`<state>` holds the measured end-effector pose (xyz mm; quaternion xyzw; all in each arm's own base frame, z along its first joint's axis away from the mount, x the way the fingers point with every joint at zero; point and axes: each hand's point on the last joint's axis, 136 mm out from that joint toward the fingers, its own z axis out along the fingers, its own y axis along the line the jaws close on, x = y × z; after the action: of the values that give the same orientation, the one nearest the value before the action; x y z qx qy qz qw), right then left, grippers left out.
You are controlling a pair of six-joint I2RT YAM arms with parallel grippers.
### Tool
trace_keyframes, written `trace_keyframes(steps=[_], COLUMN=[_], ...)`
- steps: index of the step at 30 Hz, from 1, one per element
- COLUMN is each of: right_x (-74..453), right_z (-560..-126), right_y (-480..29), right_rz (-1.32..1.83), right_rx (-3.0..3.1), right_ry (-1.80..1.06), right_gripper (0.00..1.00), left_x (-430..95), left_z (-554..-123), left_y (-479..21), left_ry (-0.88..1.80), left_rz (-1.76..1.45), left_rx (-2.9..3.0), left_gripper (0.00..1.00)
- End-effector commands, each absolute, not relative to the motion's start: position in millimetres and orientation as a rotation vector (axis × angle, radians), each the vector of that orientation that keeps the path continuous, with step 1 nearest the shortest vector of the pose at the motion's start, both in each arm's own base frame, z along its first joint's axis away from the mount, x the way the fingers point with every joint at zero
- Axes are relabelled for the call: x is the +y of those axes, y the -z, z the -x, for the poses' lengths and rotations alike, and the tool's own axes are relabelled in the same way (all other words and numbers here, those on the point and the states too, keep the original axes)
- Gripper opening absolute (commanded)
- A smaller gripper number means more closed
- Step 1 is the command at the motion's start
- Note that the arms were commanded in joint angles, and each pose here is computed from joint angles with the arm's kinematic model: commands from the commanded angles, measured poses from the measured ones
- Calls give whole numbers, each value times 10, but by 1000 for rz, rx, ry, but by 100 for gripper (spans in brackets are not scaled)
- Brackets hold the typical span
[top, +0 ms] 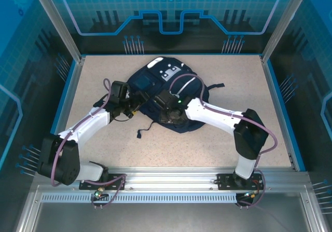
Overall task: Pack the student bag
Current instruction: Zip the student bag at the center of the table.
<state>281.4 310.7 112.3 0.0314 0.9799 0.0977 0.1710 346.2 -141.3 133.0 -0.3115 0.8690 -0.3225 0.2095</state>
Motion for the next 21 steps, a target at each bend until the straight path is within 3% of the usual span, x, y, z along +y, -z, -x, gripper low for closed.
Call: trace_keyframes(steps=[1,10,17,21], right_x=[3073,2992,2812,2863], right_z=[-2830,-2911,-2926,-2967], right_y=[-1057,-946,-942,-908], right_rz=[-187,-278,-260,-193], right_rx=[2789,2769,2745,2752], right_ry=[-191,-79,52,42], right_gripper=[43,33,15,19], left_x=[-1340,-1364,-1396,-1419], left_z=[-3424,-3424,-3424,-3433], left_y=[-1336,-1357,-1367,-1363], left_ry=[881,900,929,952], left_rz=[881,872,871,879], left_rx=[2402,2401,2401,2397], left_gripper=[83,84,85,85])
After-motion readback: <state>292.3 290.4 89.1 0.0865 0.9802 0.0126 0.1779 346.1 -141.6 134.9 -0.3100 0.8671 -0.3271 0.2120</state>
